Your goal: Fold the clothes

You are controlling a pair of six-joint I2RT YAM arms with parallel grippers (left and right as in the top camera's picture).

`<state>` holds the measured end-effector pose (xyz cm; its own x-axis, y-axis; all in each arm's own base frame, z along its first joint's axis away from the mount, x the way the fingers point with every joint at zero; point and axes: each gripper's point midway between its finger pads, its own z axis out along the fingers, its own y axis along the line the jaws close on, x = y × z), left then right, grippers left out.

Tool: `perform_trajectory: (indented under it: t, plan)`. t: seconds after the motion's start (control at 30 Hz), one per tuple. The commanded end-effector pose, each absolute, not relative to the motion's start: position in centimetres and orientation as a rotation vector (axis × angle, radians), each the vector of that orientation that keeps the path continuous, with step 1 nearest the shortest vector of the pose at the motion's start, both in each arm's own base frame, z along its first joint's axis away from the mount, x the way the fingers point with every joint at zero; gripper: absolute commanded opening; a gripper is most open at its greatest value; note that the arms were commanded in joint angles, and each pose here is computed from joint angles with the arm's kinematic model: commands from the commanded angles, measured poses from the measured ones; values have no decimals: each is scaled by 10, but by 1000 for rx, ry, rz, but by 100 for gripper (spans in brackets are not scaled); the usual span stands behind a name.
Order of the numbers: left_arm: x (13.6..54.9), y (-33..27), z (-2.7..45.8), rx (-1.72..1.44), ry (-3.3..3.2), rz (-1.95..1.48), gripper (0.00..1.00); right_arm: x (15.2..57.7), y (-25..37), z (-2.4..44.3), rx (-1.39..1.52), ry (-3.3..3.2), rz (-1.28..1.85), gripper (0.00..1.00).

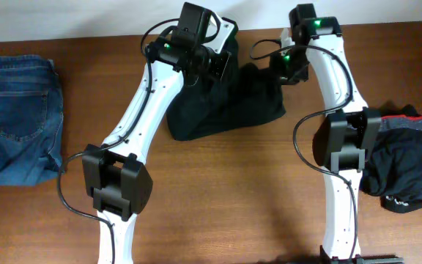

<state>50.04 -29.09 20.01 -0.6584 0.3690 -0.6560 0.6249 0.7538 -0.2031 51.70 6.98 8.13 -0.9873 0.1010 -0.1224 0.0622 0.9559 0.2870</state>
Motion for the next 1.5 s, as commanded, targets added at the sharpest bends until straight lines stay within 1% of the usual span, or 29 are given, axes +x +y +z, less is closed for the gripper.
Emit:
perform_trajectory:
  t: [0.0, 0.1, 0.13, 0.2, 0.33, 0.4, 0.67, 0.77, 0.87, 0.97, 1.0, 1.03, 1.07, 1.1, 1.17, 1.2, 1.23, 1.27, 1.3, 1.33, 1.37, 1.47]
  plan:
    - [500, -302, 214, 764, 2297, -584, 0, 521, 42, 79, 241, 2959, 437, 17]
    - [500, -302, 214, 764, 2297, -584, 0, 521, 25, 75, 291, 2960, 434, 5]
    - [500, -302, 214, 764, 2296, -584, 0, 520, 24, 71, 297, 2967, 434, 4]
    - [501, -302, 215, 764, 2291, -584, 0, 518, 25, 63, 298, 2980, 436, 4]
    - [499, -310, 218, 778, 2271, -591, 1, 511, 37, 31, 313, 3019, 455, 4]
    - [496, -318, 219, 793, 2258, -597, 0, 508, 48, 19, 302, 3022, 529, 4]
    - [481, -353, 225, 863, 2201, -628, 0, 507, 72, 12, 239, 3026, 554, 4]
    - [469, -371, 215, 909, 2205, -628, 0, 508, 79, 12, 234, 3020, 561, 4]
    - [461, -387, 195, 949, 2230, -628, 0, 508, 79, 12, 241, 3021, 561, 4]
    - [459, -394, 178, 967, 2251, -625, 1, 508, 79, 12, 240, 3022, 562, 4]
    - [460, -395, 174, 967, 2254, -620, 6, 508, 79, 12, 240, 3022, 562, 4]
    - [461, -396, 173, 967, 2254, -620, 14, 508, 79, 12, 240, 3022, 561, 4]
    - [462, -396, 172, 966, 2252, -620, 23, 508, 79, 12, 239, 3021, 561, 7]
    - [462, -396, 172, 964, 2251, -617, 34, 508, 79, 13, 239, 3021, 562, 15]
    - [465, -394, 172, 957, 2249, -599, 64, 509, 76, 16, 246, 3015, 562, 30]
    - [465, -395, 173, 956, 2247, -599, 73, 510, 75, 19, 250, 3011, 562, 37]
    - [465, -395, 173, 956, 2244, -599, 93, 513, 69, 26, 264, 2998, 561, 50]
    - [465, -395, 173, 956, 2243, -600, 99, 516, 65, 31, 272, 2989, 560, 61]
    - [466, -395, 174, 954, 2239, -601, 99, 521, 56, 44, 291, 2966, 557, 73]
    - [466, -396, 175, 954, 2236, -601, 99, 524, 52, 51, 300, 2954, 555, 76]
    - [466, -397, 175, 955, 2231, -602, 99, 527, 44, 61, 314, 2935, 553, 82]
    - [469, -399, 178, 952, 2212, -605, 99, 535, 23, 90, 355, 2879, 544, 88]
